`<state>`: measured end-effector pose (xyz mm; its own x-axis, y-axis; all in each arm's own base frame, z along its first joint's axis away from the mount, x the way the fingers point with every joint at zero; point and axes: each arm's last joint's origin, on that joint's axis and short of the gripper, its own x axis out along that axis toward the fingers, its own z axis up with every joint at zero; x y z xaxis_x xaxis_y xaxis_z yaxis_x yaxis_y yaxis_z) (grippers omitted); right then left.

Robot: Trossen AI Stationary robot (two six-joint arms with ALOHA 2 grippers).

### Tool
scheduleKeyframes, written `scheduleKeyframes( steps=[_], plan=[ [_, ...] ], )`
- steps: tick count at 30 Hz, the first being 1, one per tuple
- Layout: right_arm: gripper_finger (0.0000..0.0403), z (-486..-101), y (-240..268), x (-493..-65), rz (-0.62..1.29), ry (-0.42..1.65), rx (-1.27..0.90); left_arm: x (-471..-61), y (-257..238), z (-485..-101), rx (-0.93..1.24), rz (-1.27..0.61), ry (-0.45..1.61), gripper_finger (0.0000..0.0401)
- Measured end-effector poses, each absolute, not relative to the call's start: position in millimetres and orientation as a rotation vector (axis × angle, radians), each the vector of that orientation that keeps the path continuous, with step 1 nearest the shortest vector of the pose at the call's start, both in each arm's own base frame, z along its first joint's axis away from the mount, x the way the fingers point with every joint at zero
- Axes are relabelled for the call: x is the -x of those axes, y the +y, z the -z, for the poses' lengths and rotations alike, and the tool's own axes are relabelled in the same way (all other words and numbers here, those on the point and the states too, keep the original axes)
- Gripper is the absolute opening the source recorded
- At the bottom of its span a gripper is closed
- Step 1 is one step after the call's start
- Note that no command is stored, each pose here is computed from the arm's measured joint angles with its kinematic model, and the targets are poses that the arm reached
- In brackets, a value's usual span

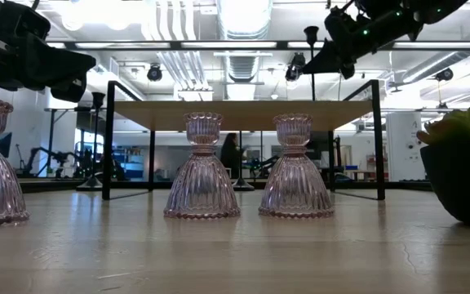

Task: Pick & Place candle stick holders
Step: Put the right black candle holder on the shelf

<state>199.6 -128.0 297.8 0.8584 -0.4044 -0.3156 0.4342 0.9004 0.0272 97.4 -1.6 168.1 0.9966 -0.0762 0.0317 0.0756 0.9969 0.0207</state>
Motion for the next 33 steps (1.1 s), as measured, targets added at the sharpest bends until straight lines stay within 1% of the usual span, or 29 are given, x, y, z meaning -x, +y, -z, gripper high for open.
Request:
scheduleKeyframes(
  steps=[10,14,20,28,33],
  plan=[
    [0.0009,-296.3,-128.4,-200.1,0.442,0.312,-0.112,-97.4,-1.6,-168.0,-0.020,0.076,-0.032,0.0026],
    [0.0021,-295.9,-128.3,-200.0,0.445,0.313,-0.124,-97.4,-1.6,-168.0,-0.020,0.076,-0.032,0.0026],
    [0.0060,-293.8,-127.9,-199.8,0.442,0.322,-0.136,-97.4,-1.6,-168.1,-0.020,0.076,-0.032,0.0026],
    [0.0133,-299.1,-128.3,-200.0,0.443,0.318,-0.121,-97.4,-1.6,-168.1,-0.019,0.076,-0.032,0.0026],
    [0.0175,-305.7,-127.8,-198.4,0.449,0.369,-0.108,-97.4,-1.6,-168.0,-0.019,0.076,-0.032,0.0026]
  ],
)
